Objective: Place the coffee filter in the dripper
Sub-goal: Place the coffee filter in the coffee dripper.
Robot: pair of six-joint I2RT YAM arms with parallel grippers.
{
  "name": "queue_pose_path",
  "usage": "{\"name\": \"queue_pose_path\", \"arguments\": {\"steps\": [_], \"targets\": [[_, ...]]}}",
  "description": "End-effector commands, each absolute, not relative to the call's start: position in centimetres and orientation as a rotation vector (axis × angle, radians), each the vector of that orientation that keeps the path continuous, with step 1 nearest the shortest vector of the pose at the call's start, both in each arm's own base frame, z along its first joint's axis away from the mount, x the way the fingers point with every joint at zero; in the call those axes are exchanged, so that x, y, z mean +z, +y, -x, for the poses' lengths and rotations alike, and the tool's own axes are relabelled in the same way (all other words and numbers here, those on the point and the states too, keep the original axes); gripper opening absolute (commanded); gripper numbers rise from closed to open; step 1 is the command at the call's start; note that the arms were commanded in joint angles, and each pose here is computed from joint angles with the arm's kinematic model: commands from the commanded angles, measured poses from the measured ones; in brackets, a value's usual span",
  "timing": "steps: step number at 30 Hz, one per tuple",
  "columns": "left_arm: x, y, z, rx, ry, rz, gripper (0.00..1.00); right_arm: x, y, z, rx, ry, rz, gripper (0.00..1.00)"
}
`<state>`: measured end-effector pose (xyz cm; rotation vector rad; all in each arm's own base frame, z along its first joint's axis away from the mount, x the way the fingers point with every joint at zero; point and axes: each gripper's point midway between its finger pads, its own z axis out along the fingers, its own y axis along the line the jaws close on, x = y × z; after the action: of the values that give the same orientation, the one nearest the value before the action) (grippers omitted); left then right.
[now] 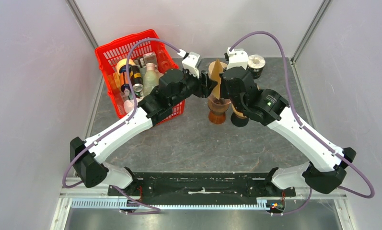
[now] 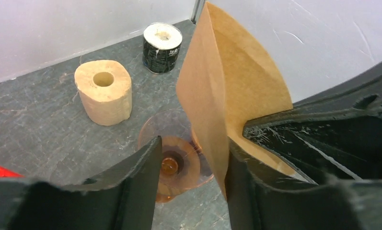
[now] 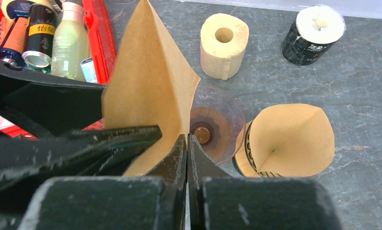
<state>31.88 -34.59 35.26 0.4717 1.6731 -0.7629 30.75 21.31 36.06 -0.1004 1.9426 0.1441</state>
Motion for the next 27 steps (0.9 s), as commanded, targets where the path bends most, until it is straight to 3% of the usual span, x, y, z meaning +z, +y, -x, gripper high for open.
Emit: {"name": "queue_pose_path", "arguments": {"steps": [1, 8, 12, 20, 27], "targets": [[36.2, -34.4, -32.6, -0.725, 1.635, -0.415, 0.48, 37.7, 21.3, -30.5, 0.204, 1.889, 0.106, 0.0], [35.7, -32.9, -33.9, -0.565, 1.636, -0.232, 0.2, 36.2, 20.3, -31.0, 0.157, 1.924, 0.068, 0.0], [35.1, -31.3, -34.5, -0.462, 1.655, -0.12, 0.09, 35.0, 19.1, -30.9, 0.113, 1.939, -0.005, 0.0], [33.6, -30.5, -34.5, -0.27, 1.69, -0.086, 0.02, 33.3, 17.7, -29.6, 0.106, 1.983, -0.074, 0.0], [33.0, -31.5, -33.7, -0.279, 1.722, -0.163, 0.02, 32.6, 17.9, -29.0, 0.119, 2.026, -0.037, 0.0]]}}
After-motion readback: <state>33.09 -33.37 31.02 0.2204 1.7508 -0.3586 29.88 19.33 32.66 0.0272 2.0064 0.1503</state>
